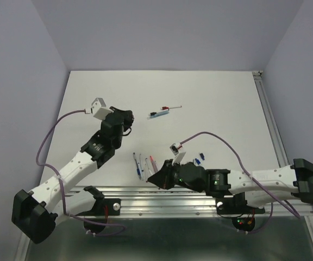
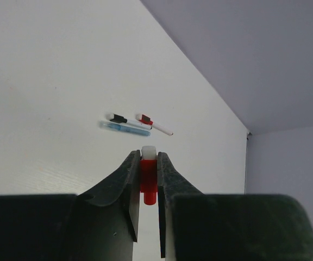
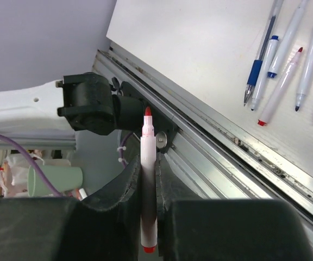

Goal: Open the pen caps

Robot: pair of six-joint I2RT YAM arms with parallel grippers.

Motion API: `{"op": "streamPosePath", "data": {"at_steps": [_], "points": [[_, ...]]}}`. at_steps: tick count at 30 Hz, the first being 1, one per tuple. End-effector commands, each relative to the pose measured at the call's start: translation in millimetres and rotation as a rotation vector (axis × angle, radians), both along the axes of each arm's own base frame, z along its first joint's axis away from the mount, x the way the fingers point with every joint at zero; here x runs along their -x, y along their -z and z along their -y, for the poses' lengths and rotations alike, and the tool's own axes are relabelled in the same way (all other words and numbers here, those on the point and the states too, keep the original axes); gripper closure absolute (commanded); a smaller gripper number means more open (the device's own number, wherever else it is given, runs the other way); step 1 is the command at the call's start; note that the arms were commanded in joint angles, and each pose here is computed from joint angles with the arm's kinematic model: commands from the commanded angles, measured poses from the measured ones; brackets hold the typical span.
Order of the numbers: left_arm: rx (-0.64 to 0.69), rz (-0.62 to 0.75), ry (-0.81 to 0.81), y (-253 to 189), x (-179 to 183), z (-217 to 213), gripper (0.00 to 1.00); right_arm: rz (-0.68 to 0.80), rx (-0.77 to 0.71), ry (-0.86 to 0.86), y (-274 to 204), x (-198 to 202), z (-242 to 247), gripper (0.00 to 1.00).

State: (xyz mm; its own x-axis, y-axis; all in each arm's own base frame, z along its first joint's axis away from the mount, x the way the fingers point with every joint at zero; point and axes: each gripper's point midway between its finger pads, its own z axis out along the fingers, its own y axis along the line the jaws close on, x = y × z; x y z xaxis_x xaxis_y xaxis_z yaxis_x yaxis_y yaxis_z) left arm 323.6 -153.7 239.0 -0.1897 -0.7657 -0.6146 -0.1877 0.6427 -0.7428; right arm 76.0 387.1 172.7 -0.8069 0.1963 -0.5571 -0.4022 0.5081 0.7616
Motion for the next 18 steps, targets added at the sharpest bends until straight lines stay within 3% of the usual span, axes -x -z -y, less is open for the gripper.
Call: {"op": "streamPosePath", "data": {"at_steps": [1, 10, 18], "points": [[-0.048, 0.018, 0.016, -2, 8, -10, 1.00, 0.006, 0.002, 0.101, -2, -12, 28, 0.99], [-0.086, -0.054, 0.280, 28, 39, 19, 1.00, 0.013, 0.157, 0.339, 20, -38, 104, 0.99], [-0.100, -0.185, 0.447, 77, 59, 42, 1.00, 0.022, 0.244, 0.459, 37, -50, 133, 0.99]]}}
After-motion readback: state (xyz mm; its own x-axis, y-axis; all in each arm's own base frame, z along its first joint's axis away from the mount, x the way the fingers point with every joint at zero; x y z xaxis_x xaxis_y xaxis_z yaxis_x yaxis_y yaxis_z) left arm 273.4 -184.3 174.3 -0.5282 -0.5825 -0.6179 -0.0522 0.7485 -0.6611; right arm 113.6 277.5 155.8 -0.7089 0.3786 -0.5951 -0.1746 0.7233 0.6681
